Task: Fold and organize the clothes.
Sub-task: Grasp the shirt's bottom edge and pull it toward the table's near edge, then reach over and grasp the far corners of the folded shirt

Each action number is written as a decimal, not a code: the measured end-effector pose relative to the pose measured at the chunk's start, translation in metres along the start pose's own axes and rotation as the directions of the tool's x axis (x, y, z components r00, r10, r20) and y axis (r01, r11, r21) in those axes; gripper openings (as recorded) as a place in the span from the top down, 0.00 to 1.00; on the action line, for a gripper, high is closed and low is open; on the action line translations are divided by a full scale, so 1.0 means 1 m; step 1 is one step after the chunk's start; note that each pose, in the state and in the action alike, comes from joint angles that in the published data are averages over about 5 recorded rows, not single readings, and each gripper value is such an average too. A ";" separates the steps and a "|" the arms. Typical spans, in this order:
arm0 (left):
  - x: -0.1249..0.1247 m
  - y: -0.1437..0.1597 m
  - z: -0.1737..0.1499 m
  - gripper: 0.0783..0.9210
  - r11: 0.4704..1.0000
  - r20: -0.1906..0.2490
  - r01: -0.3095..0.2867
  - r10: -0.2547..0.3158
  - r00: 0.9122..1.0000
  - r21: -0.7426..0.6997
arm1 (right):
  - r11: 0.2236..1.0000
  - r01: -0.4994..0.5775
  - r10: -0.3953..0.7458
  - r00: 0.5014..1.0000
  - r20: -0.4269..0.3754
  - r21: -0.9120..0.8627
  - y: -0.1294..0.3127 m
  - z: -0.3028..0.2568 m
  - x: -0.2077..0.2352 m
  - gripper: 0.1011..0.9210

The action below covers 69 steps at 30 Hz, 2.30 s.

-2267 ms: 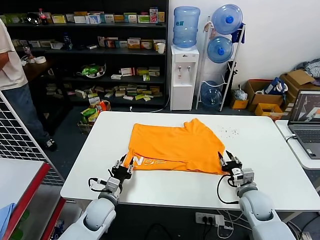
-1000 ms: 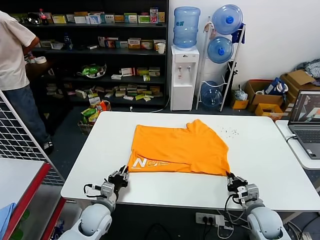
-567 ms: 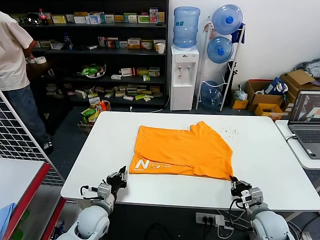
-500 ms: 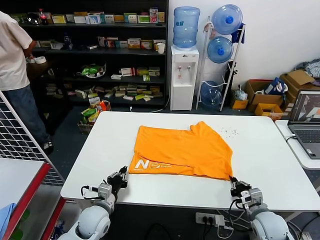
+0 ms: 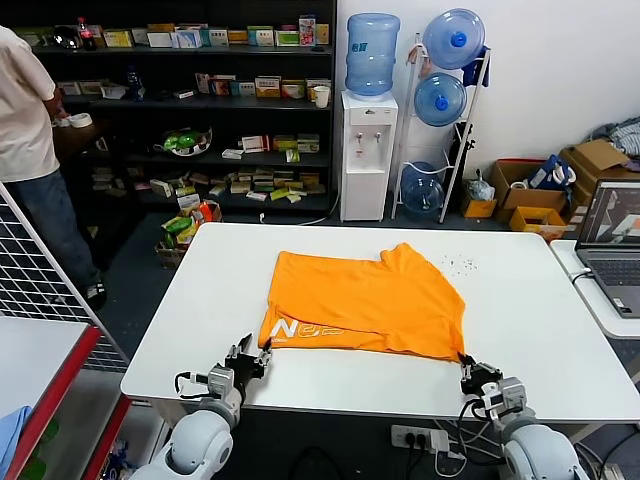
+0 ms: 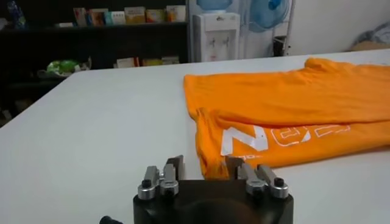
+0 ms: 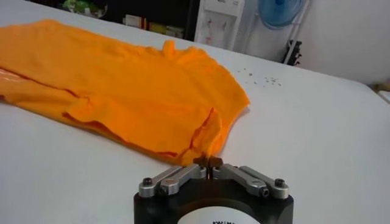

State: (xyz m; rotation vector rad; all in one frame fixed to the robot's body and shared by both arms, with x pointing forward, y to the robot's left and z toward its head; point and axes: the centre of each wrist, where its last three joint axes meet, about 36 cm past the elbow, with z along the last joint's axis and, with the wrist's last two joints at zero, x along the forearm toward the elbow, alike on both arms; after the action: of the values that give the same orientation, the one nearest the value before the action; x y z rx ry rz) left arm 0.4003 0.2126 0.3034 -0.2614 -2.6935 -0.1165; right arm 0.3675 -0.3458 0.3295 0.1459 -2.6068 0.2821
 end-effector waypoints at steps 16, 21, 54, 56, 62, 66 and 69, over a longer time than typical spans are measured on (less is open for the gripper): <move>0.025 0.011 -0.001 0.98 1.000 -0.023 0.003 -0.003 1.000 -0.004 | 1.000 0.004 -0.004 1.000 -0.002 0.024 -0.008 -0.003 0.022 0.97; 0.043 0.013 -0.007 0.98 1.000 -0.026 0.003 -0.004 1.000 -0.014 | 1.000 0.007 -0.006 1.000 -0.025 0.021 -0.005 -0.002 0.036 0.97; 0.087 0.010 -0.038 0.17 0.998 0.044 -0.032 0.034 0.998 -0.044 | 0.998 0.004 -0.001 0.999 0.051 -0.058 -0.017 -0.059 0.051 0.14; 0.075 0.011 -0.045 0.13 0.998 0.068 -0.038 0.041 0.997 -0.045 | 0.997 0.008 -0.003 0.997 0.072 -0.073 -0.025 -0.067 0.038 0.13; 0.030 0.016 -0.072 0.12 0.997 0.120 -0.051 0.056 0.991 -0.050 | 0.992 0.021 -0.008 0.994 0.105 -0.124 -0.050 -0.091 -0.011 0.12; -0.004 0.018 -0.087 0.12 0.997 0.121 -0.057 0.063 0.991 -0.054 | 0.988 0.037 -0.021 0.994 0.105 -0.151 -0.064 -0.110 -0.048 0.12; -0.030 0.020 -0.097 0.12 0.997 0.110 -0.061 0.067 0.992 -0.056 | 0.984 0.058 -0.043 0.995 0.091 -0.170 -0.071 -0.124 -0.075 0.12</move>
State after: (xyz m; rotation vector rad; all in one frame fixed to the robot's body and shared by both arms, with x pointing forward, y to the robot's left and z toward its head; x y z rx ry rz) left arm 0.4705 0.2155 0.3795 -0.3808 -2.7928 -0.1573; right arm 0.5031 -0.3834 0.4089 0.1664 -2.6944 0.0325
